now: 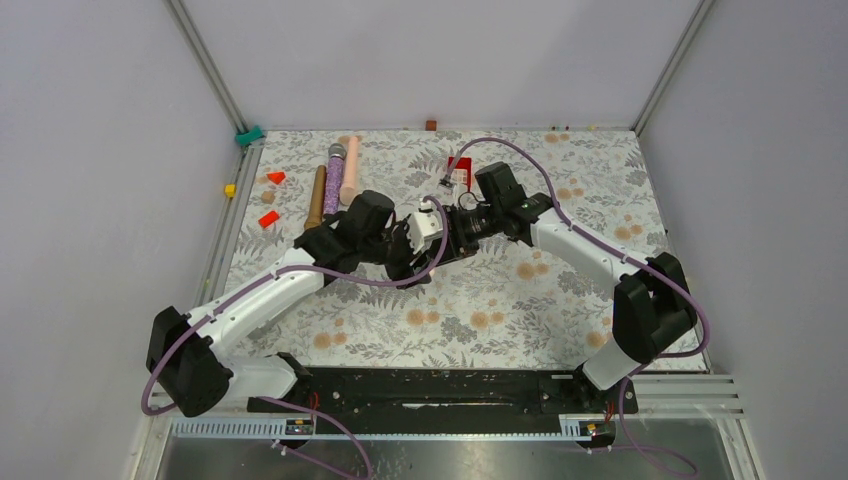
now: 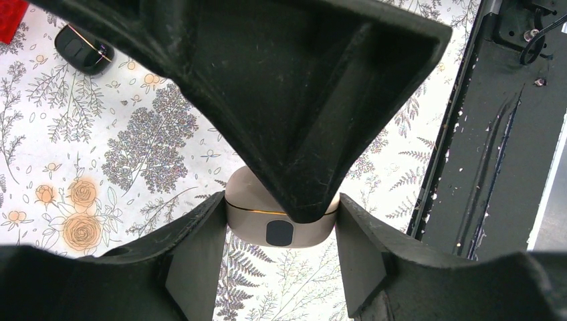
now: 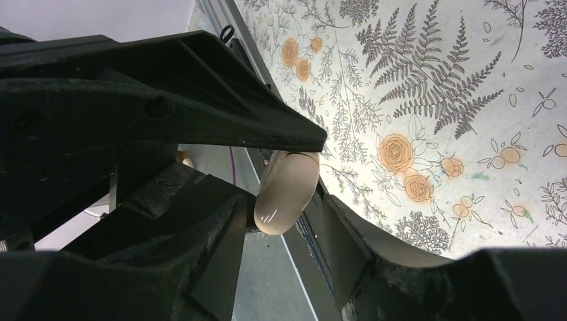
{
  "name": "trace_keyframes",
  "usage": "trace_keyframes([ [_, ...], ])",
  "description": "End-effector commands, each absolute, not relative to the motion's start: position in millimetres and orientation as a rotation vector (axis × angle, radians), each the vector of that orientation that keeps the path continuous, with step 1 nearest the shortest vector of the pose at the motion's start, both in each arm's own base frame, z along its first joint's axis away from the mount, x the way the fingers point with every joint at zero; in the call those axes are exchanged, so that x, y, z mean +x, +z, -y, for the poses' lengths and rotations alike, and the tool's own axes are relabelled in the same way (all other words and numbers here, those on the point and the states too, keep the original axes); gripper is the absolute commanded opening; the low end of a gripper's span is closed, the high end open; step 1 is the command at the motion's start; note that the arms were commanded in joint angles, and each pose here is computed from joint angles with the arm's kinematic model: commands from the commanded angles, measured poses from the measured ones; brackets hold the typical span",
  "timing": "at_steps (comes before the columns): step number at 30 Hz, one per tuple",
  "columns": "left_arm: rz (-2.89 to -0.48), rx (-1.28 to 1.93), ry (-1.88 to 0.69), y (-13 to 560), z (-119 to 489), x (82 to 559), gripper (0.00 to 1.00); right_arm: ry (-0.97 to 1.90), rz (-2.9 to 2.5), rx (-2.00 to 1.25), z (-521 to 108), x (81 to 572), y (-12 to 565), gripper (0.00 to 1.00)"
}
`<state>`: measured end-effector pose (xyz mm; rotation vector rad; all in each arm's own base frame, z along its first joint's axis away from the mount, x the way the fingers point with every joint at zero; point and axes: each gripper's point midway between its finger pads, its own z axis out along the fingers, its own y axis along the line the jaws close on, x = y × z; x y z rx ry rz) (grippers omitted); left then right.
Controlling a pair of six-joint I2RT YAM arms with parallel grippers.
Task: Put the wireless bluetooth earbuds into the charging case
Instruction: Pick up the charging case at the center of the board.
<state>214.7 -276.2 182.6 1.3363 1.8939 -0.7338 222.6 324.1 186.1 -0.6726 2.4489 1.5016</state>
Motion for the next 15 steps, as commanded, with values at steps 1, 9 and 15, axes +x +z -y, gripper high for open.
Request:
trace_keyframes([
  [1,-1.822,1.305,-0.72,199.7,280.6,220.5,0.39,1.541,-2.389,-0.739,-325.9,209.9,204.4,0.52],
  [9,-1.822,1.301,-0.718,200.7,280.6,221.4,0.39,1.56,-2.387,-0.748,-330.9,208.5,205.5,0.49],
  [15,-1.821,1.304,-0.723,200.3,280.8,220.0,0.45,1.547,-2.375,-0.762,-331.3,209.0,206.5,0.26],
])
